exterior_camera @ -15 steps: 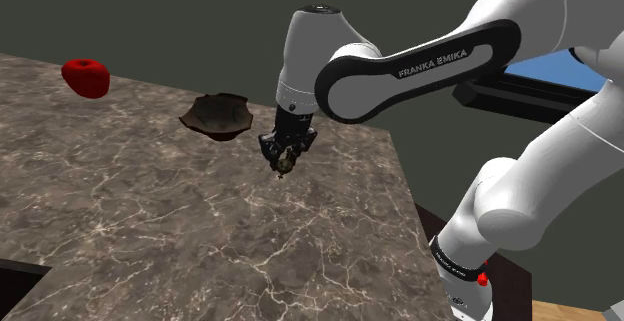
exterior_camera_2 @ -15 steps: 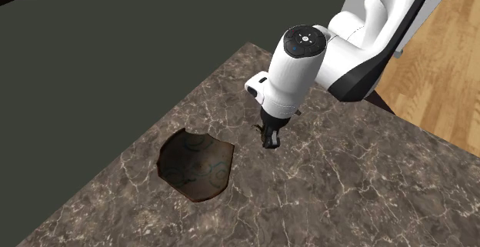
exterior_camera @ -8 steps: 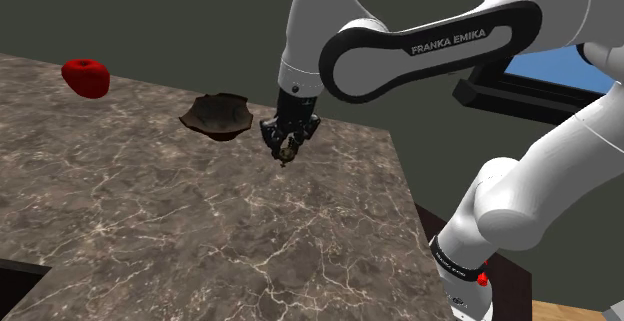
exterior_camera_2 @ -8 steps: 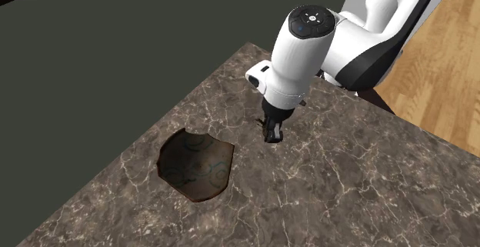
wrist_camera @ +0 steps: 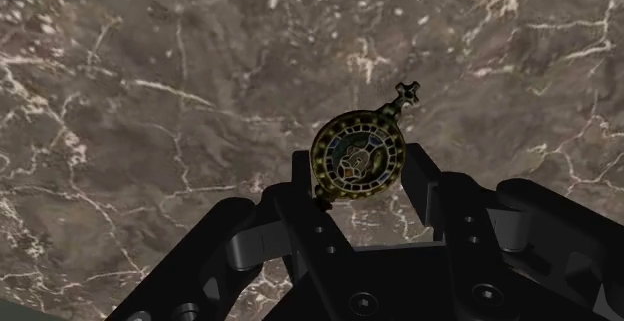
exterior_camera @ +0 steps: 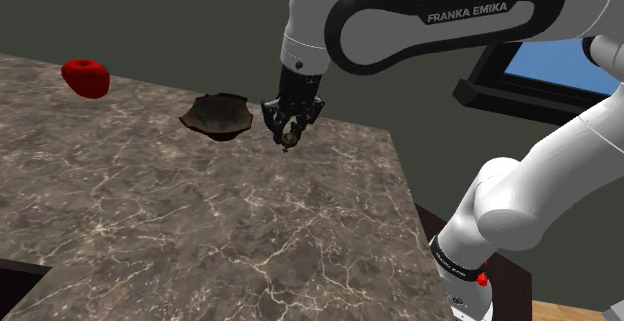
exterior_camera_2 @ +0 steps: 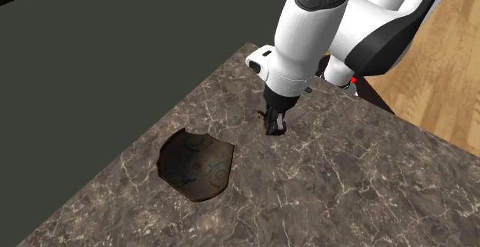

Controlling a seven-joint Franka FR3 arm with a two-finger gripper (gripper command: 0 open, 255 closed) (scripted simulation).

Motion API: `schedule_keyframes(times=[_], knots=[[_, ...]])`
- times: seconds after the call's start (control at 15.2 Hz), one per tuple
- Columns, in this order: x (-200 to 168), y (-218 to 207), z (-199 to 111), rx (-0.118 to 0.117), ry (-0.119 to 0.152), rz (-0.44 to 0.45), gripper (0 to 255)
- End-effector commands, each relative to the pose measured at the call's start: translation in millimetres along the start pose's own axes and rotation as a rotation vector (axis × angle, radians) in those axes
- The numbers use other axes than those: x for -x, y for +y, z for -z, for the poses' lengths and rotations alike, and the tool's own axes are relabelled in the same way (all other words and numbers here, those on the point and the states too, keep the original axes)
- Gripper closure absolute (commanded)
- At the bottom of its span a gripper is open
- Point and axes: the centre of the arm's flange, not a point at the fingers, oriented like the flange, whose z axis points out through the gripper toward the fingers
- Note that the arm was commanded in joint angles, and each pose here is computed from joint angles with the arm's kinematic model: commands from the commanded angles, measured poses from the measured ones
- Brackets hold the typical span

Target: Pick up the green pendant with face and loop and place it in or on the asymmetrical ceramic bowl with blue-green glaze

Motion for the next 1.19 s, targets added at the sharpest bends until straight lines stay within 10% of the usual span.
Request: schedule_keyframes(times=[0.0,0.66,1.12], knots=[[-1,0,10,0.0,0.0,0.0,255],[-5,-1,60,0.0,0.0,0.0,255],[-87,-44,55,0.0,0.0,0.0,255]])
